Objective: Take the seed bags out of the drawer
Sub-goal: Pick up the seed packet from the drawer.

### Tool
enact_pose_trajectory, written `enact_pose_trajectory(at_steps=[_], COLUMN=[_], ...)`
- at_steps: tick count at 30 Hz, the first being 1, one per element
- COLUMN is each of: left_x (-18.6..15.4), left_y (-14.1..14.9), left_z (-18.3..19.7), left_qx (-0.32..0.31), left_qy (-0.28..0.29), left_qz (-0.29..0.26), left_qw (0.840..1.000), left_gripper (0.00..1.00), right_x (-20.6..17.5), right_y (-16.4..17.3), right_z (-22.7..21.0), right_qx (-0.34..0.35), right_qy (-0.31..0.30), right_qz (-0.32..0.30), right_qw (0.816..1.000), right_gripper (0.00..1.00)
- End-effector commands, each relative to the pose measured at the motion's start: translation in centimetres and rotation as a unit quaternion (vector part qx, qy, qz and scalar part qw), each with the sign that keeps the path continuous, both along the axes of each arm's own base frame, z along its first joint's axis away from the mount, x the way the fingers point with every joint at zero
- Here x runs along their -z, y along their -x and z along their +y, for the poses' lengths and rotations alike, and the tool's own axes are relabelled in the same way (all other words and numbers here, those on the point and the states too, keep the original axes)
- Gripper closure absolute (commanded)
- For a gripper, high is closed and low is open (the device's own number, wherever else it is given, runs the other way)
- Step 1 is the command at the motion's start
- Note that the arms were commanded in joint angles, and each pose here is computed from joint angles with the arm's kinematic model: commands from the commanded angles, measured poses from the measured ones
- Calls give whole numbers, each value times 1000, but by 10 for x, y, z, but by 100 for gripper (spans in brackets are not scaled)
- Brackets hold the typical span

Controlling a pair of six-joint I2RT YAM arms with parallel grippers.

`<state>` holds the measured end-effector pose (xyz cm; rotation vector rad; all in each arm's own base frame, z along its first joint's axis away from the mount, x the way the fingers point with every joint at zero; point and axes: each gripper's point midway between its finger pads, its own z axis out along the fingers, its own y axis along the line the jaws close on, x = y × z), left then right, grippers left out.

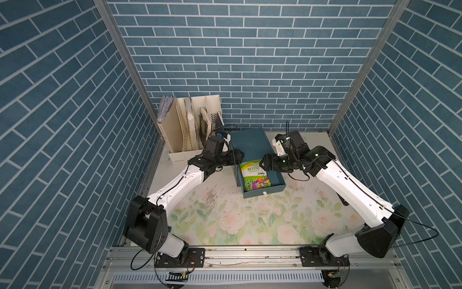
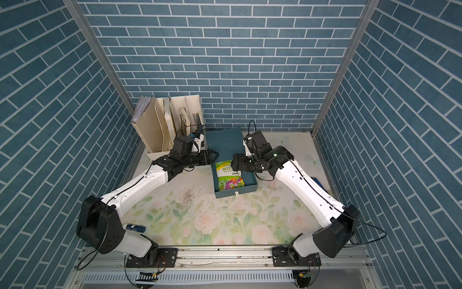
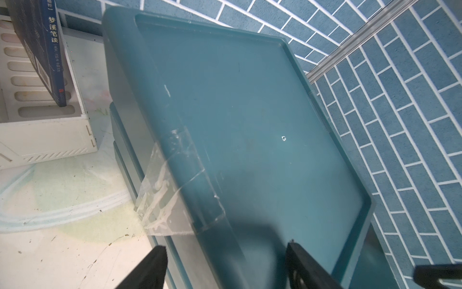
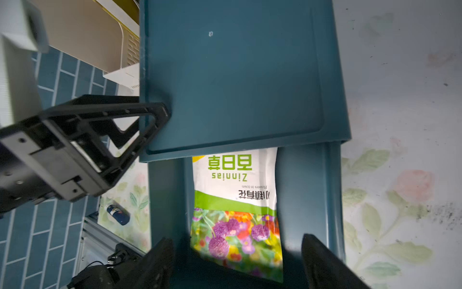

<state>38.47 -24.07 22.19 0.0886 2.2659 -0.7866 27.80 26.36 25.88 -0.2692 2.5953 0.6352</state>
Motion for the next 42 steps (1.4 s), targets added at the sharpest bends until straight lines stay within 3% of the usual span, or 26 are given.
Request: enact_pose_trajectory(at_steps=[1, 26, 42], left_x=[25, 25, 30], left_y=[6, 4, 3], left_z=[6, 6, 10], left_qx=[4, 9, 10], left_qy=[-33, -44, -49], left_qz=[39, 40, 46], left_qw=[999, 998, 998], left_gripper=[21, 21, 21], right_x=[10, 60, 79], right_y=[4, -15, -14], right_z=[-6, 10, 40], right_qx=[-37, -59, -78], right_qy=[46, 106, 80], right_qz=[5, 42, 55], right_qw=[998, 992, 992], right_gripper=[18, 20, 26])
